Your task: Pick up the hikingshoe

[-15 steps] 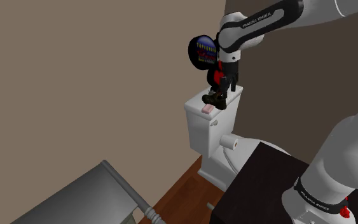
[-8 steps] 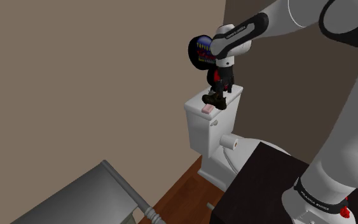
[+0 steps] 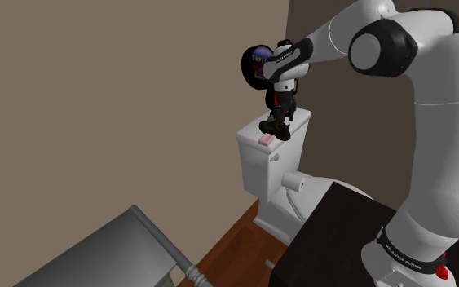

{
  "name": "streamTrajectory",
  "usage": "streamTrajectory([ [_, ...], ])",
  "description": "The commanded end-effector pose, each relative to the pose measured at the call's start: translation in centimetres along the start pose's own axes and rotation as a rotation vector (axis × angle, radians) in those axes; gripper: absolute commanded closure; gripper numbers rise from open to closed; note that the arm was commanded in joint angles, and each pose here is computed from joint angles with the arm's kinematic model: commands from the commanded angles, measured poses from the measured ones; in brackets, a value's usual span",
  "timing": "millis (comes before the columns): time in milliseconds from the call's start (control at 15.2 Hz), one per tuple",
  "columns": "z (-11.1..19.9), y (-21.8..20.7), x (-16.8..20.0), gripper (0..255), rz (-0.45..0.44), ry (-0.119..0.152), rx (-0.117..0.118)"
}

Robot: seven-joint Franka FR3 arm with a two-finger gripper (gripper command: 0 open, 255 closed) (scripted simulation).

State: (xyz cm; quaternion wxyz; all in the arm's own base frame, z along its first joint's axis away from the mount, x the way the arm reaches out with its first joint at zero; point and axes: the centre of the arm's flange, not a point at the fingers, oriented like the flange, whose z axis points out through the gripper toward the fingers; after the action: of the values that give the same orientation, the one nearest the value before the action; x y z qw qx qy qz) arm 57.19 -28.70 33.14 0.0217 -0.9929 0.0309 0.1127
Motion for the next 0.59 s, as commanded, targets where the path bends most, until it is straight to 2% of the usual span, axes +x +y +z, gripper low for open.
streamTrajectory([
  [0, 1.0, 1.8, 1.8, 0, 0.012, -0.008, 0.004],
  [132, 1.7, 3.1, 3.0, 0, 0.022, -0.013, 0.006],
  [528, 4.8, 3.2, 3.7, 0, 0.022, -0.013, 0.006],
])
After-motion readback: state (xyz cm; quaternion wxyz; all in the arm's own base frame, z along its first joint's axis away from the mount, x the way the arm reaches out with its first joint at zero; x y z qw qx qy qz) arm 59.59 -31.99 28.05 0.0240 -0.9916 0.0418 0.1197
